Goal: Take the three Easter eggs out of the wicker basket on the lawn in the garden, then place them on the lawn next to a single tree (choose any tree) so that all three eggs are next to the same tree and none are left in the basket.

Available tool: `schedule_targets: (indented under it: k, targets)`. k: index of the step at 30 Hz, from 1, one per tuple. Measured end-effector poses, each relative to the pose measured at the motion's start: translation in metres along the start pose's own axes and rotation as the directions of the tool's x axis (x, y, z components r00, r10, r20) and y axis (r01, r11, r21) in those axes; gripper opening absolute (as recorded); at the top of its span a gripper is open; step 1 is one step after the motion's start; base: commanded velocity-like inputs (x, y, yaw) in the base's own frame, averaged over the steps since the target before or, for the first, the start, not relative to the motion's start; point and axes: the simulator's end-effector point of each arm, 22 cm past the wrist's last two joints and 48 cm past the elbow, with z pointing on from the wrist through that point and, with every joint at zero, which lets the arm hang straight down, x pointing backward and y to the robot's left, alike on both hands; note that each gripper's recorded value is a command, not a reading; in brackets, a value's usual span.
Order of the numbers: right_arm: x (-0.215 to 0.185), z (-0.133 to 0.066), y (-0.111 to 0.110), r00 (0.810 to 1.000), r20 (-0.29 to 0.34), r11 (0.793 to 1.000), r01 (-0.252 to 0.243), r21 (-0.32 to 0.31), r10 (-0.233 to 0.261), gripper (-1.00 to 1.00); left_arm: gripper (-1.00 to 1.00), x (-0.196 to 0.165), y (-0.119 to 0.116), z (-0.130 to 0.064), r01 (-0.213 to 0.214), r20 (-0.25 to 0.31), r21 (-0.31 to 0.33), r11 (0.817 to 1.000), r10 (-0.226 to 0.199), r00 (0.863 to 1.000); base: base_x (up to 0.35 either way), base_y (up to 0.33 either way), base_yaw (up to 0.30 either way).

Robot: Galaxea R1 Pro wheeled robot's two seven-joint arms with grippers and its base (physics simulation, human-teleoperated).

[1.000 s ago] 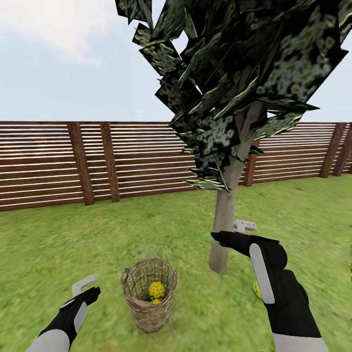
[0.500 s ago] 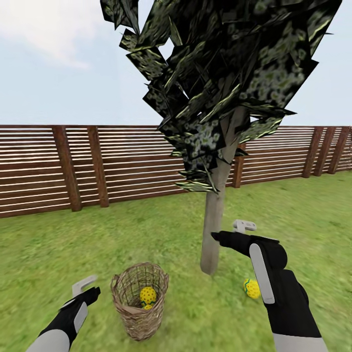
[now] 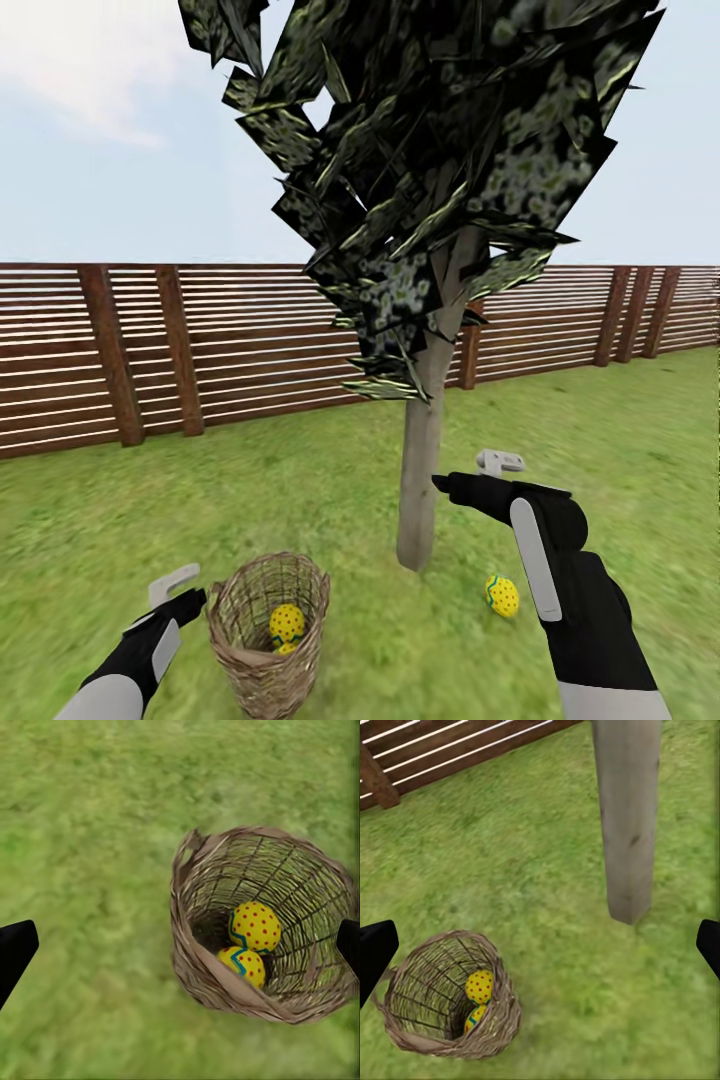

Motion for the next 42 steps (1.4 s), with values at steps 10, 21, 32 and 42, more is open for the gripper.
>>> schedule_targets:
  k: [10, 21, 32, 42]
  targets:
    - [-0.002, -0.002, 0.001, 1.000, 0.005, 1.000, 0.000, -0.001, 0.000, 1.00, 1.00, -0.001, -0.004, -0.002, 0.000, 0.005, 0.008, 1.000, 0.000, 1.000, 0.072, 0.000, -0.041]
    - [0.000, -0.001, -0.001, 1.000, -0.001, 1.000, -0.001, 0.001, 0.001, 1.00, 1.00, 0.000, -0.005, -0.001, -0.003, 0.002, 0.008, 1.000, 0.003, 1.000, 0.194, 0.000, -0.010]
    - [0.004, 0.003, -0.014, 0.999, -0.010, 0.999, -0.031, 0.018, 0.031, 1.00, 1.00, 0.006, -0.004, 0.002, -0.007, -0.008, 0.004, 1.000, 0.007, 1.000, 0.025, 0.000, 0.000]
    - [0.009, 0.009, -0.016, 0.999, -0.025, 0.999, -0.036, 0.022, 0.036, 1.00, 1.00, 0.012, -0.003, 0.004, -0.010, -0.018, -0.001, 1.000, 0.010, 1.000, 0.001, 0.000, 0.000]
